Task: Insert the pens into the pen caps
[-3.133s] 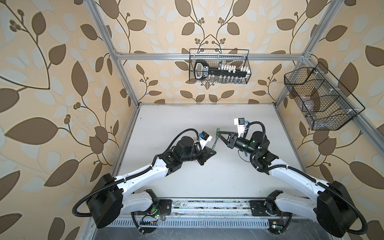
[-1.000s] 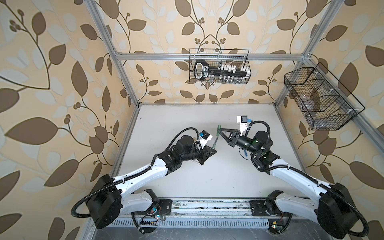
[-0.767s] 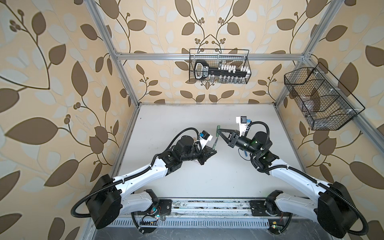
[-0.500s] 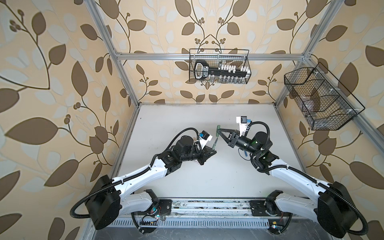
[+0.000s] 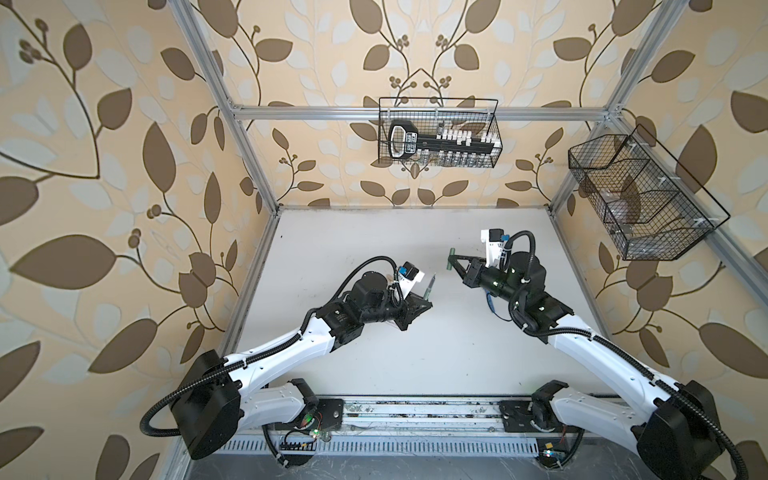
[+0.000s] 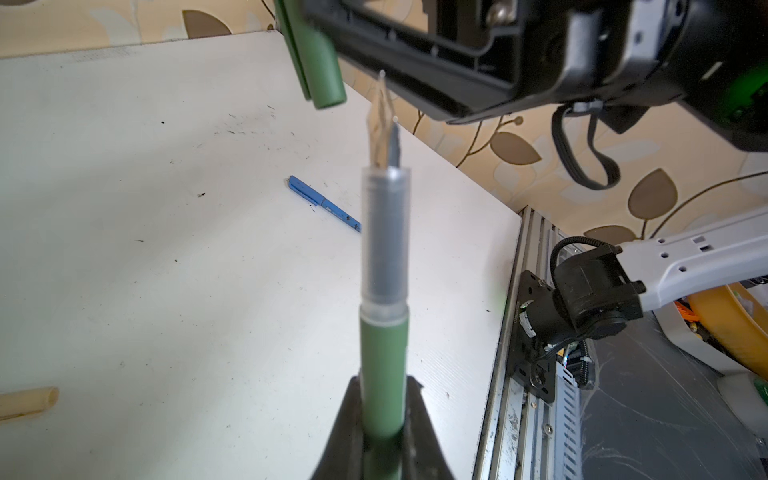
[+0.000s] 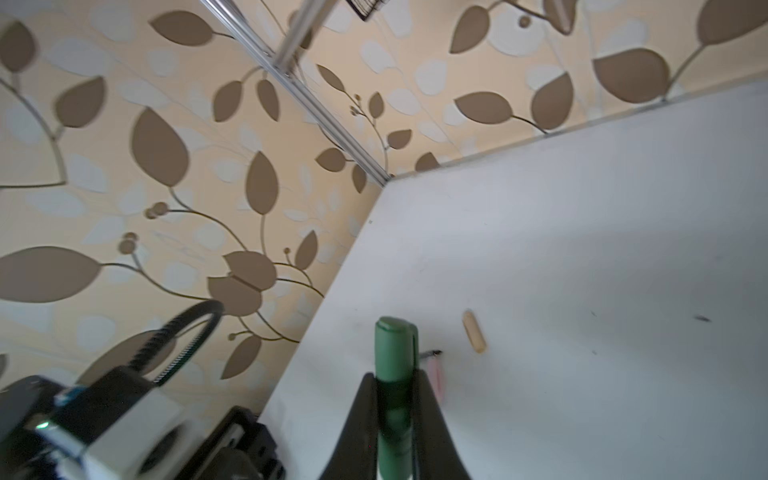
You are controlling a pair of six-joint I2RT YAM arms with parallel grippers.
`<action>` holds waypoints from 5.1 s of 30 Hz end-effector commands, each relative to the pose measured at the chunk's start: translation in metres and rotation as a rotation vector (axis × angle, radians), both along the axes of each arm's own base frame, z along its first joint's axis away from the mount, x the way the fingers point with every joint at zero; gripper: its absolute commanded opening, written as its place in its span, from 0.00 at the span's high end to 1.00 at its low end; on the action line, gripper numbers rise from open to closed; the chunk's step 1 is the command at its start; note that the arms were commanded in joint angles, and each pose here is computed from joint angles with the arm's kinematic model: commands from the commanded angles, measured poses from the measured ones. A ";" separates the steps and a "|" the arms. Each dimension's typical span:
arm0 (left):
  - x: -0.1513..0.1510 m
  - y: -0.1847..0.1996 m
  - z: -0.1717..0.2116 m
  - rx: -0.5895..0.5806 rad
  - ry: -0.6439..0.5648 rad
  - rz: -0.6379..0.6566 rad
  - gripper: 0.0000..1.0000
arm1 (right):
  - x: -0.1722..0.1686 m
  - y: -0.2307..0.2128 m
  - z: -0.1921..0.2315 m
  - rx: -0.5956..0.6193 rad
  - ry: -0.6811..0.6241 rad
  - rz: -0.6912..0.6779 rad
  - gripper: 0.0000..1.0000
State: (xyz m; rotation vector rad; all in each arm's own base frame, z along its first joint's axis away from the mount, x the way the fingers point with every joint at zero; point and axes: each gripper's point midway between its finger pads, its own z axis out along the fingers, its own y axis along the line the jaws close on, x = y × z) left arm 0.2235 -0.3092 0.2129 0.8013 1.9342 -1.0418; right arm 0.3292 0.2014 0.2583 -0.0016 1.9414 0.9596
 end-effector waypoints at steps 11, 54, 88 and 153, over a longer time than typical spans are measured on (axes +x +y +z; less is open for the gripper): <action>-0.001 0.011 0.007 -0.006 -0.045 0.053 0.97 | -0.016 -0.046 -0.186 -0.431 0.527 -0.090 0.86; 0.001 0.021 0.007 0.017 -0.080 0.085 0.96 | -0.005 -0.045 -0.241 -1.037 0.797 0.185 0.56; 0.008 0.001 -0.018 0.062 -0.014 0.050 0.97 | 0.001 -0.049 -0.205 -0.759 0.622 0.100 0.81; -0.018 -0.042 0.022 -0.025 -0.076 -0.120 0.97 | -0.018 -0.001 0.073 0.262 -0.094 0.214 0.83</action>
